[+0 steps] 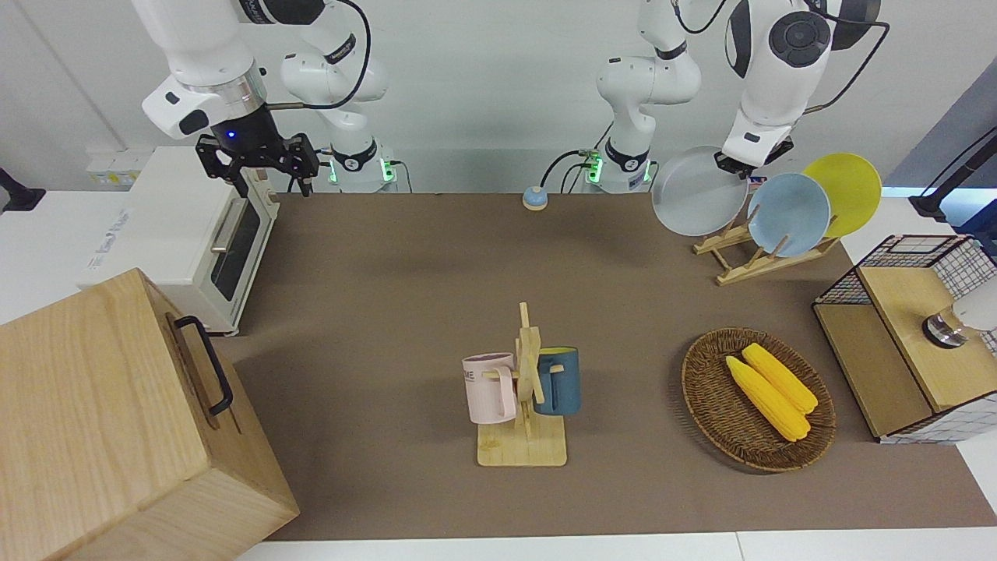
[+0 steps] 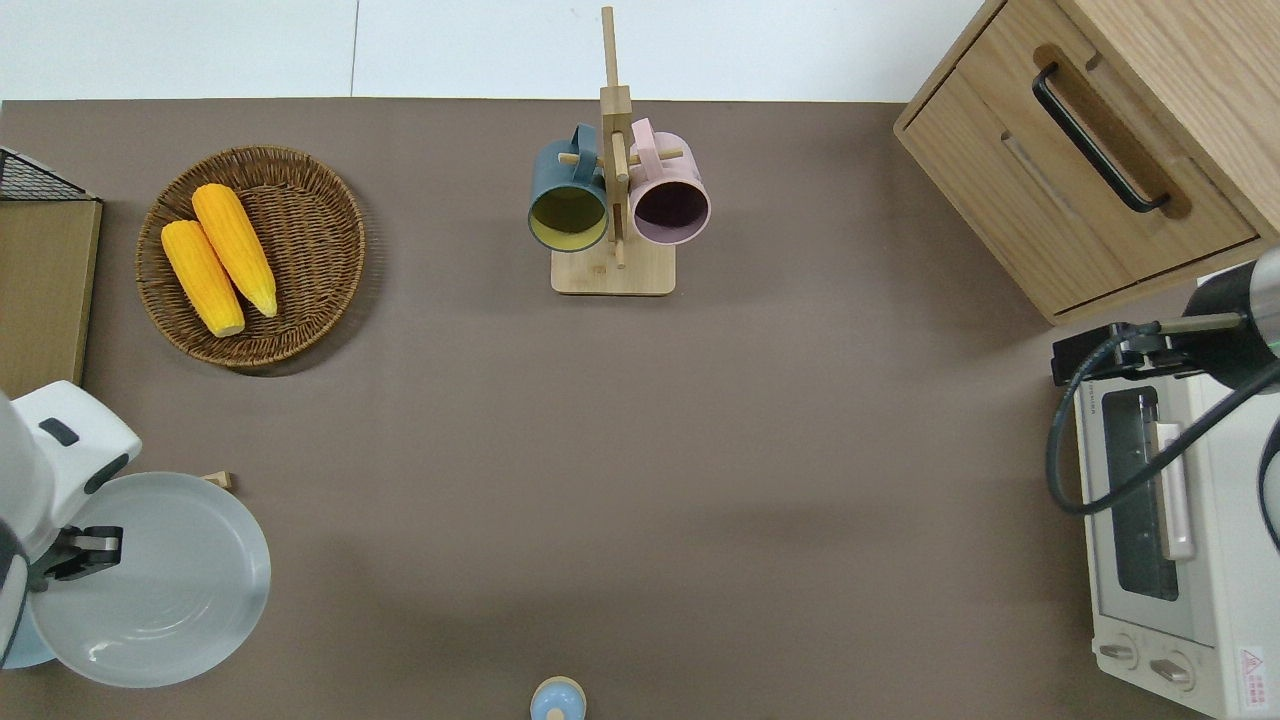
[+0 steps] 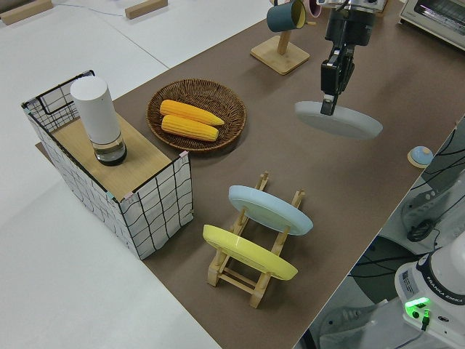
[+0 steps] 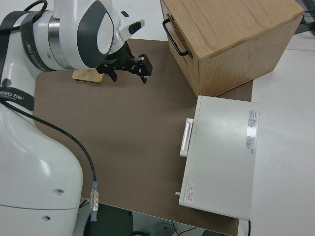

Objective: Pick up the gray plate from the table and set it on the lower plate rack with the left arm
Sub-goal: 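Lower the gray plate upright into the lower slot of the rack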

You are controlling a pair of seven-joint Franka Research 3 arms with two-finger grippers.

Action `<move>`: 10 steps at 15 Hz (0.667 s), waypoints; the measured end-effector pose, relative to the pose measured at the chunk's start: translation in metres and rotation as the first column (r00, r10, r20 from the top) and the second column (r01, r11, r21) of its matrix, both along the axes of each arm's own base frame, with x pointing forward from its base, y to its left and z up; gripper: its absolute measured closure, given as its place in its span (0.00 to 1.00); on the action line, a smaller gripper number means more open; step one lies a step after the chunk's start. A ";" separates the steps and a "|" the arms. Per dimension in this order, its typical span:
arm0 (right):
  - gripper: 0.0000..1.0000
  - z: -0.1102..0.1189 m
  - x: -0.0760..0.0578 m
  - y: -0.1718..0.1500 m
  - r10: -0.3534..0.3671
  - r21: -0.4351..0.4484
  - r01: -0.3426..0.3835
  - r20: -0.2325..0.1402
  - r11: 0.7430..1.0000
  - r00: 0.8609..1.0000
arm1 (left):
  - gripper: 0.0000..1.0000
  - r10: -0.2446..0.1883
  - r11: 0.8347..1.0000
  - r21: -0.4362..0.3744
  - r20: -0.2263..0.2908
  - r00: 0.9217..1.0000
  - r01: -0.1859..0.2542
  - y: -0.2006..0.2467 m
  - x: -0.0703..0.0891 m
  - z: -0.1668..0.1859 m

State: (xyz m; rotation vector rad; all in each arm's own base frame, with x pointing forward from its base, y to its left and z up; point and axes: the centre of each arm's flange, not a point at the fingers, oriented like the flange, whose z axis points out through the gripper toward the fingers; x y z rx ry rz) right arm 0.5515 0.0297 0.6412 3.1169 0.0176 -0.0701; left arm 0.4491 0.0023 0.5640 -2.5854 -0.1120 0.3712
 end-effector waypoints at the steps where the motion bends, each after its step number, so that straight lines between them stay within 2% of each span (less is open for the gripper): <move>1: 0.01 0.000 0.000 0.000 0.000 0.000 0.000 0.000 1.000 1.000 | 0.99 0.003 0.999 0.045 -0.002 1.000 -0.003 -0.003 -0.001 0.001; 6: 0.01 0.000 0.000 0.000 0.000 0.000 0.000 0.000 1.000 1.000 | 0.99 0.002 0.979 0.205 0.005 1.000 -0.003 0.000 0.001 0.002; 10: 0.01 0.000 0.000 0.000 0.000 0.000 0.000 0.000 1.000 1.000 | 0.99 0.007 0.960 0.278 -0.006 1.000 -0.005 0.006 0.002 -0.010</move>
